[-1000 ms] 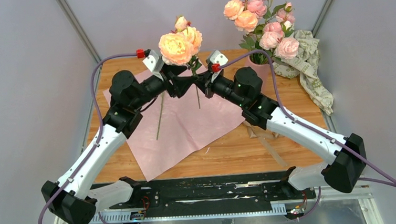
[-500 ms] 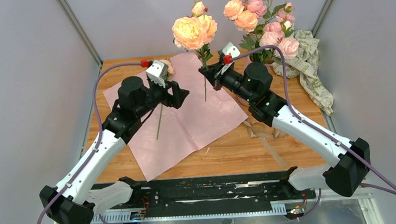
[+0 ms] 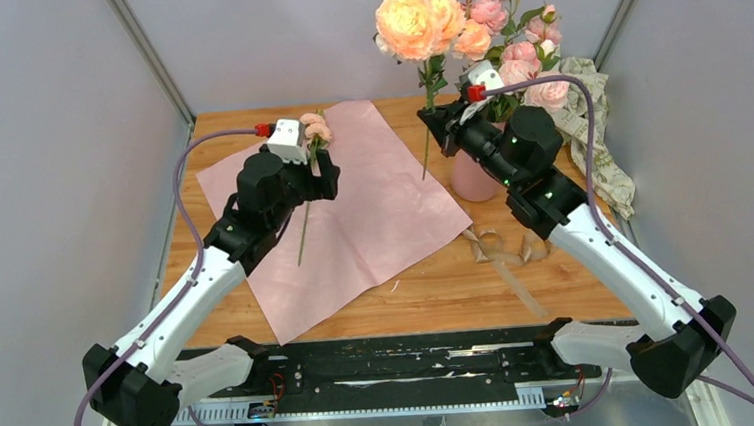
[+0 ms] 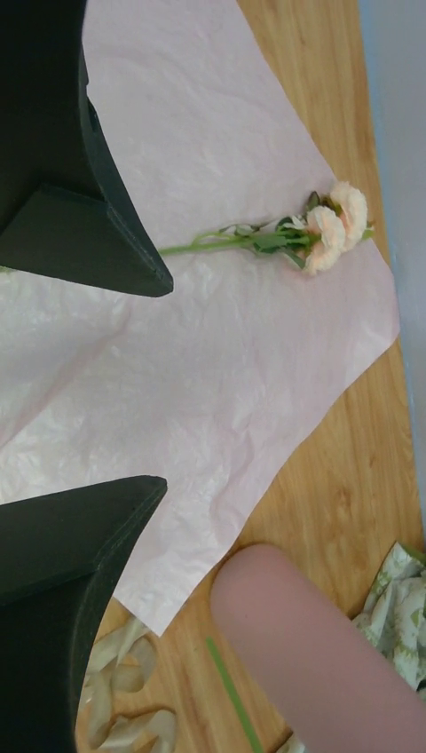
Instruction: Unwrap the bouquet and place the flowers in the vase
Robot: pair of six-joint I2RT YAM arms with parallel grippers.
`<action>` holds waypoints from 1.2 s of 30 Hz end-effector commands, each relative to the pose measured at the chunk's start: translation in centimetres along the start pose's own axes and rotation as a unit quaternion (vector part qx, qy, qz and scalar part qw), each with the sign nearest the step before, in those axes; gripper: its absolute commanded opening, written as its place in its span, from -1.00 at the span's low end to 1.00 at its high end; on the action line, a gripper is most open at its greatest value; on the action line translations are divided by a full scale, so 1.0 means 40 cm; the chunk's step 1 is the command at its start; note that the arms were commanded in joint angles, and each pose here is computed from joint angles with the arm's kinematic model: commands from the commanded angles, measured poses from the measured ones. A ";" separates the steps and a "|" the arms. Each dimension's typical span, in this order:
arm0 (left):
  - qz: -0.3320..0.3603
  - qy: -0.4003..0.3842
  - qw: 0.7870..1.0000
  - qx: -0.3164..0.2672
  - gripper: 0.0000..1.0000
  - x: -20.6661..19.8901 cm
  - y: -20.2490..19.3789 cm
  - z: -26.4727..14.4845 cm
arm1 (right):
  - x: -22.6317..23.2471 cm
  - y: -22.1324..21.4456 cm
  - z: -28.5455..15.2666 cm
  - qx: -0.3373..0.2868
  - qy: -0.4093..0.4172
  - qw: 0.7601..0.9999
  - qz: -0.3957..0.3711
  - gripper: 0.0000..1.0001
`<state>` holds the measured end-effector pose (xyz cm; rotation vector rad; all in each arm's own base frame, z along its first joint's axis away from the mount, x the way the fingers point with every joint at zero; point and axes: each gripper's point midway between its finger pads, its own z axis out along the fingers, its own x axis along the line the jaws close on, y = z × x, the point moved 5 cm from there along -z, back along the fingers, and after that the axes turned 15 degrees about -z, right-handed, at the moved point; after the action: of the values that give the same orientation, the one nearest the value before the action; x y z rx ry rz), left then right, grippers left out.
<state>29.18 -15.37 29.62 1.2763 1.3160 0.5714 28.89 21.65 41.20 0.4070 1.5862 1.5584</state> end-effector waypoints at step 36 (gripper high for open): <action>-0.016 0.071 0.997 0.004 0.92 0.057 -0.070 0.066 | -0.498 0.134 -0.038 0.021 -0.191 0.981 0.012 -1.00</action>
<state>30.66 -15.11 25.92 1.2413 1.4551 0.6074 37.15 7.25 51.48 0.7312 1.3510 1.3280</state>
